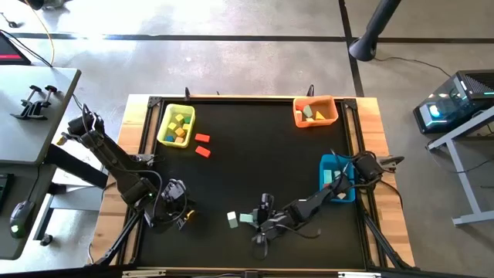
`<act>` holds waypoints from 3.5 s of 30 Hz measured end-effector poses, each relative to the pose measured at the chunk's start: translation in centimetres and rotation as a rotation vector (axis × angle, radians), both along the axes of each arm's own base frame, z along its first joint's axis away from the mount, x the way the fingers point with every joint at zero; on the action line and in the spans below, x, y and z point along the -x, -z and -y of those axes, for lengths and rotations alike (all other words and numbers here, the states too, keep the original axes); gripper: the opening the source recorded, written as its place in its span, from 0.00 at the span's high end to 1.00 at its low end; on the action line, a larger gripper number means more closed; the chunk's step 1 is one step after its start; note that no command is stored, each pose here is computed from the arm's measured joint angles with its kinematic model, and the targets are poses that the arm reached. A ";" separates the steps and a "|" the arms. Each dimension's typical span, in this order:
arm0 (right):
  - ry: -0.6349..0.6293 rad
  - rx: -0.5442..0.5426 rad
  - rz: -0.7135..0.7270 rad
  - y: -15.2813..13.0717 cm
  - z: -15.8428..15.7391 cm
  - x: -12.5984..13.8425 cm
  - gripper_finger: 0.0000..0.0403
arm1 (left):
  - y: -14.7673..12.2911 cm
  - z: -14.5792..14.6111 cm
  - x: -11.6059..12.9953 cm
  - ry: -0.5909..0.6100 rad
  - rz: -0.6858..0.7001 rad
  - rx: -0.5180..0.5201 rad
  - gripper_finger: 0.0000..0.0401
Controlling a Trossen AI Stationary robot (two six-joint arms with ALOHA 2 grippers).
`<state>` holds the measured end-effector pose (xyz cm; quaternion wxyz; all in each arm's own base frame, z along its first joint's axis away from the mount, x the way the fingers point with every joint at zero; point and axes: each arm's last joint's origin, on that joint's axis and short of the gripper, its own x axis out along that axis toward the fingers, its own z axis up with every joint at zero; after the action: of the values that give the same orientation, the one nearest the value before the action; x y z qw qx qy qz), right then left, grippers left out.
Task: Sort blocks by size
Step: Put the blue rectangle block into the blue bin, then put the blue triangle block into the orange bin
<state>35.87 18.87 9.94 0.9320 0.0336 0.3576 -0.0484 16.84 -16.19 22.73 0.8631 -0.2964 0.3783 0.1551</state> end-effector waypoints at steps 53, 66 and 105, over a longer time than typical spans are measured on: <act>1.202 -0.435 -0.560 -11.9 13.4 22.9 0.52 | -0.2 -0.3 -0.1 0.034 0.067 -0.162 0.45; 0.790 -0.627 0.131 -15.5 9.1 17.0 0.52 | -0.1 0.0 -0.4 0.108 0.074 -0.218 0.45; 0.414 -0.723 0.217 -11.6 4.5 6.6 0.52 | 9.7 -4.8 -16.3 0.185 0.164 -0.316 0.45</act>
<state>29.23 14.36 21.55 0.8630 0.4342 0.2373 -0.1023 33.16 -11.41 13.05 0.9374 -0.1326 0.3034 0.1079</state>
